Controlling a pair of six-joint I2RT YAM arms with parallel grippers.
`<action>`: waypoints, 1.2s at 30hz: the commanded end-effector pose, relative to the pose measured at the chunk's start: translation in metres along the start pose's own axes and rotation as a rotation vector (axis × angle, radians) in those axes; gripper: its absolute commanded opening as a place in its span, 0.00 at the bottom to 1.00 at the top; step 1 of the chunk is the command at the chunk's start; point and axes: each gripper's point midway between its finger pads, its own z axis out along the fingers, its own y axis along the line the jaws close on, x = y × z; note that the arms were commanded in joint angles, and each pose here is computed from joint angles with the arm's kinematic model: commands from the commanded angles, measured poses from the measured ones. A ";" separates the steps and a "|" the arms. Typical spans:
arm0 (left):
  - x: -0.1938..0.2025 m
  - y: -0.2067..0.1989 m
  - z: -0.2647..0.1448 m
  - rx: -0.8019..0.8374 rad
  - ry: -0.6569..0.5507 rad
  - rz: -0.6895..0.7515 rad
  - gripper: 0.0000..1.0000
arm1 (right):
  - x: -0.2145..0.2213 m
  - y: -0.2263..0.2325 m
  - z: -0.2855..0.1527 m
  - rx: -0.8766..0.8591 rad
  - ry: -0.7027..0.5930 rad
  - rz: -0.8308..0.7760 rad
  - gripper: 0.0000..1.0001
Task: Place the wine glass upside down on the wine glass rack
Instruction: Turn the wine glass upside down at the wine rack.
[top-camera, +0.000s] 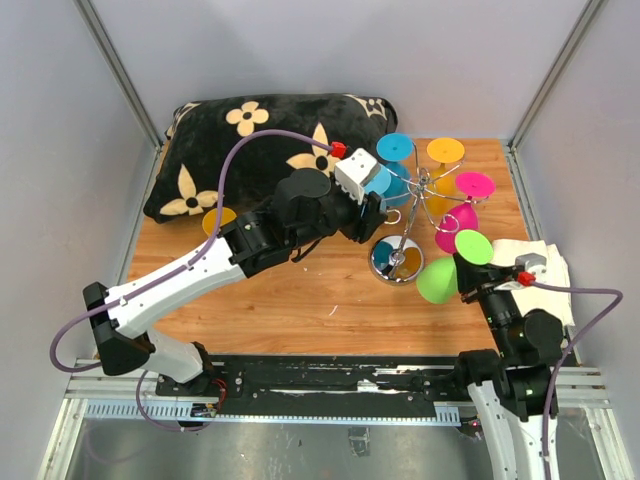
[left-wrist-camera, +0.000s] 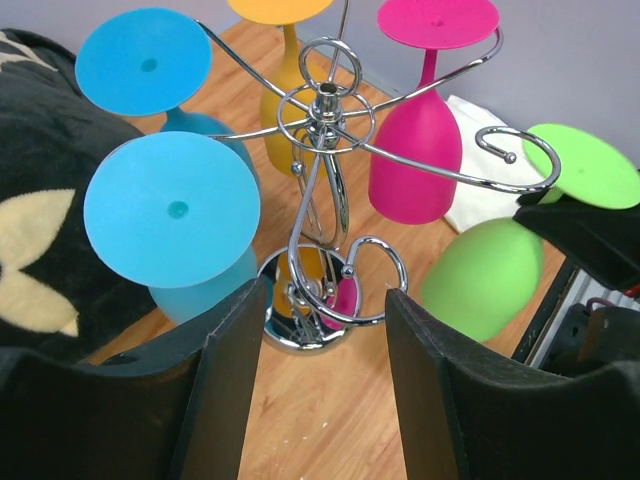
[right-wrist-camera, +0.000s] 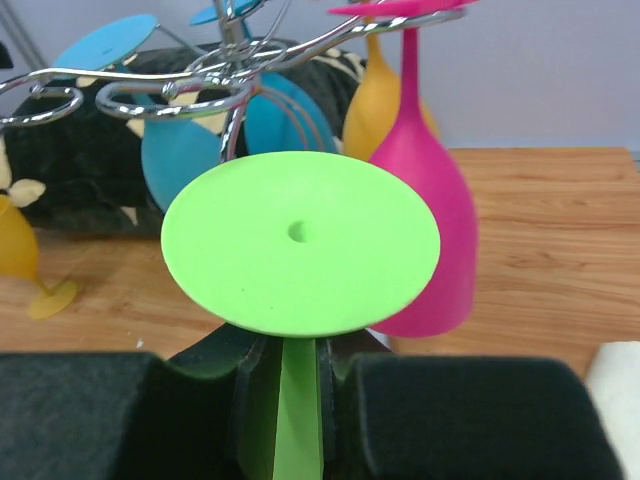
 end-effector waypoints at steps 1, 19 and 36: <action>-0.010 0.003 0.003 -0.012 -0.014 0.000 0.54 | -0.020 -0.025 -0.017 0.162 -0.017 -0.085 0.01; -0.004 0.002 0.008 -0.004 -0.001 0.028 0.32 | -0.070 0.026 -0.010 -0.111 -0.102 -0.251 0.01; 0.006 0.006 0.014 -0.021 0.020 0.054 0.25 | -0.063 0.002 0.025 -0.018 0.008 -0.241 0.01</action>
